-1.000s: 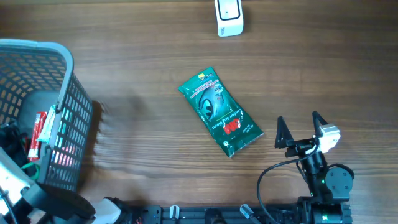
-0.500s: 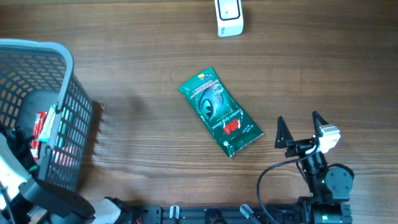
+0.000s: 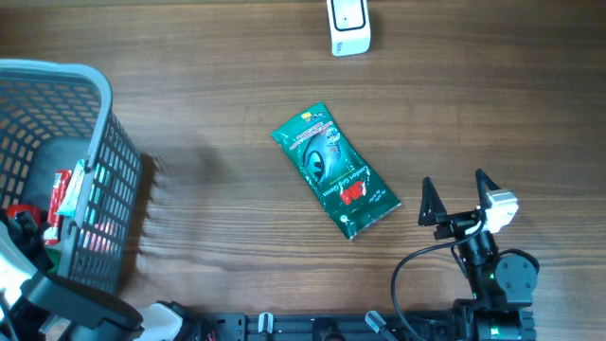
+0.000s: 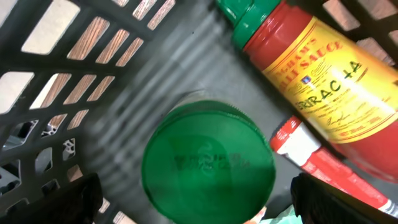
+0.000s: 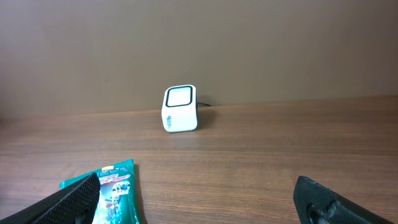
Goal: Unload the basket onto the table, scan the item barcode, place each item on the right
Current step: 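Move the left gripper back into the basket and grasp the green-capped jar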
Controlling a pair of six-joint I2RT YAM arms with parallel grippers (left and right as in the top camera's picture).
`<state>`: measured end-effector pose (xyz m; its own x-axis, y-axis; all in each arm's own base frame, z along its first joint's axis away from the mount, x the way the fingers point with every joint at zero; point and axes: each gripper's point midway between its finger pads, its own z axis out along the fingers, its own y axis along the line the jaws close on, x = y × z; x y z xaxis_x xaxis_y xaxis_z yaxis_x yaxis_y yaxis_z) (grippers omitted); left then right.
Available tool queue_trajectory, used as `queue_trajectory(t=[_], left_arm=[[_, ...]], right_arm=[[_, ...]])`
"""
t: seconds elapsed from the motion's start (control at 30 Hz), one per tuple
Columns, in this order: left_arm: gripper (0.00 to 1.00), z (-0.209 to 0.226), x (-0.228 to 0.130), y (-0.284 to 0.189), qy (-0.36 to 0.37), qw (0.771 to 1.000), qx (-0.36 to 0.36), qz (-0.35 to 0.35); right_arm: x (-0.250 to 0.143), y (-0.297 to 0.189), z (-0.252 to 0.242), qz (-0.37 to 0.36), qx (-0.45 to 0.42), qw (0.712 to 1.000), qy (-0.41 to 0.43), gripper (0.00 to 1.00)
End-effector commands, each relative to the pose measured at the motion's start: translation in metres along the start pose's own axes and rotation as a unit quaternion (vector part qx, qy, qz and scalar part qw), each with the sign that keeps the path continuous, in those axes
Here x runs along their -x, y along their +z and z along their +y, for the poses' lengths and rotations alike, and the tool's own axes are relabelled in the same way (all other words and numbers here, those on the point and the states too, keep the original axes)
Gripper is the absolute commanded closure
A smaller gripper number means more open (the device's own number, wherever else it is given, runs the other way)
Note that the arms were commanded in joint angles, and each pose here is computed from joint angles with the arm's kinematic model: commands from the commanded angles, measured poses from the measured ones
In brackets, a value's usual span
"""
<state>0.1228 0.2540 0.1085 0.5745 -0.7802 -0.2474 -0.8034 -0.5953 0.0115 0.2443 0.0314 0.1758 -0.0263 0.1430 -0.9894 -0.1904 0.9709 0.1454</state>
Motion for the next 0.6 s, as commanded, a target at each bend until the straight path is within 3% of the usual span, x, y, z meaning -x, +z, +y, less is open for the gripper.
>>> queue_trajectory(t=[0.0, 0.43, 0.47, 0.57], left_arm=[[0.00, 0.001, 0.001, 0.013, -0.004, 1.000, 0.022, -0.003], [0.00, 0.008, -0.014, 0.060, 0.020, 0.993, 0.109, 0.028], [0.03, 0.009, -0.014, 0.060, 0.021, 0.993, 0.110, 0.028], [0.32, 0.010, -0.014, 0.060, 0.024, 0.993, 0.112, 0.030]], right_arm=[[0.000, 0.000, -0.001, -0.001, -0.004, 1.000, 0.006, 0.00], [0.000, 0.000, -0.001, -0.001, -0.004, 1.000, 0.006, 0.00], [0.000, 0.000, -0.001, -0.001, -0.004, 1.000, 0.006, 0.00], [0.000, 0.000, -0.001, -0.001, -0.004, 1.000, 0.006, 0.00]])
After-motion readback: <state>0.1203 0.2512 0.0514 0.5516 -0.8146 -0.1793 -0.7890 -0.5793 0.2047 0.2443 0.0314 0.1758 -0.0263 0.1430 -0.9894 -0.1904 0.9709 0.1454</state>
